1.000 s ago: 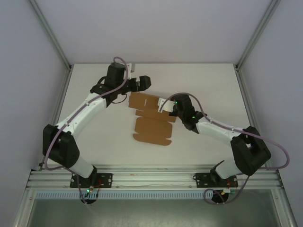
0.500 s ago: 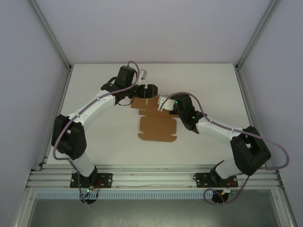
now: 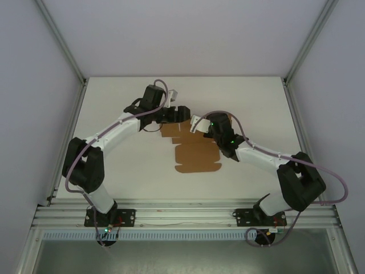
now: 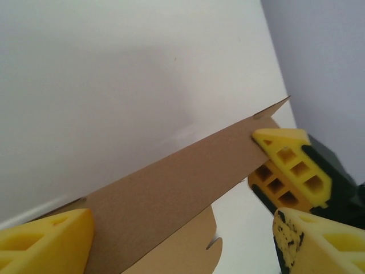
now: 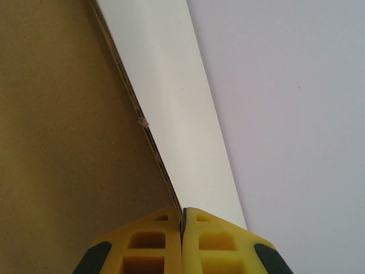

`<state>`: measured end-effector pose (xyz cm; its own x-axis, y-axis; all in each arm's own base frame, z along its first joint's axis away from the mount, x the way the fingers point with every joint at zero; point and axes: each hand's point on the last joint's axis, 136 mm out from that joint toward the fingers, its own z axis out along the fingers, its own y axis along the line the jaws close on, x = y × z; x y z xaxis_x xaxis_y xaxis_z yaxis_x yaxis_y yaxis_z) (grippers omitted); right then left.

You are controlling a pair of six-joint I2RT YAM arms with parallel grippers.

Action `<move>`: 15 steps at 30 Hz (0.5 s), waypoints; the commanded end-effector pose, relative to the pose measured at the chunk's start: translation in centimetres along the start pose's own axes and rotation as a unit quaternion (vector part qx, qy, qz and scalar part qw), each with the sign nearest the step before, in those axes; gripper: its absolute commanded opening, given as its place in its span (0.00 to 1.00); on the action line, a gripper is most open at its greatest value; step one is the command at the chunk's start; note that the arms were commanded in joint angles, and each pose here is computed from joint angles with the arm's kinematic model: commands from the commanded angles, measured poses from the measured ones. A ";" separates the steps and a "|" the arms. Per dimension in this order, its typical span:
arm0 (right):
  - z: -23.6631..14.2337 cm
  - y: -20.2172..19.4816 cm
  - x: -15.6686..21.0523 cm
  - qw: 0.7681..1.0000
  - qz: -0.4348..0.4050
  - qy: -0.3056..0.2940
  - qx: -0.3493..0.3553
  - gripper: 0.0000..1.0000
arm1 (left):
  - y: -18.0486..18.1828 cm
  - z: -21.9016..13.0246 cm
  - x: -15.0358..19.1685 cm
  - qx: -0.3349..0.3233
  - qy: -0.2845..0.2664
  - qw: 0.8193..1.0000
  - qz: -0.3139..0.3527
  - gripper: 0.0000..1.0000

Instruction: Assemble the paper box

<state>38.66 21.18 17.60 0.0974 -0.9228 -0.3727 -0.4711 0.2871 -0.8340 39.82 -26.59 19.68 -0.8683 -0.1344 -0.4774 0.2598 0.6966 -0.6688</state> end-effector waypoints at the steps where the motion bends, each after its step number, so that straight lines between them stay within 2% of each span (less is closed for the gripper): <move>1: 0.3 -1.1 -1.3 0.999 0.025 -0.012 0.024 0.00 | -2.7 0.6 -0.5 0.069 0.001 0.997 -0.020 0.80; 3: 0.4 -1.2 -1.0 0.999 0.023 -0.005 0.031 0.00 | -2.4 0.4 -0.8 0.053 -0.003 0.998 -0.015 0.80; 7: 0.3 -1.4 -0.7 0.999 0.027 0.005 0.037 0.00 | 0.8 -1.2 -1.0 -0.064 -0.017 0.998 0.013 0.81; 10: 0.3 -0.9 -0.6 0.999 0.023 0.006 0.023 0.00 | 2.3 -2.9 -1.1 -0.116 -0.026 0.993 0.029 0.81; 15: 0.4 -0.6 -0.9 0.999 0.029 0.001 0.013 0.00 | 1.7 -3.8 -0.9 -0.106 -0.023 0.993 0.040 0.81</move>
<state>38.71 21.48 17.10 0.0762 -0.9213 -0.3813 -0.4686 0.3044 -0.8293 39.99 -23.58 19.85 -0.8424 -0.1281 -0.5234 0.2098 0.8167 -0.5375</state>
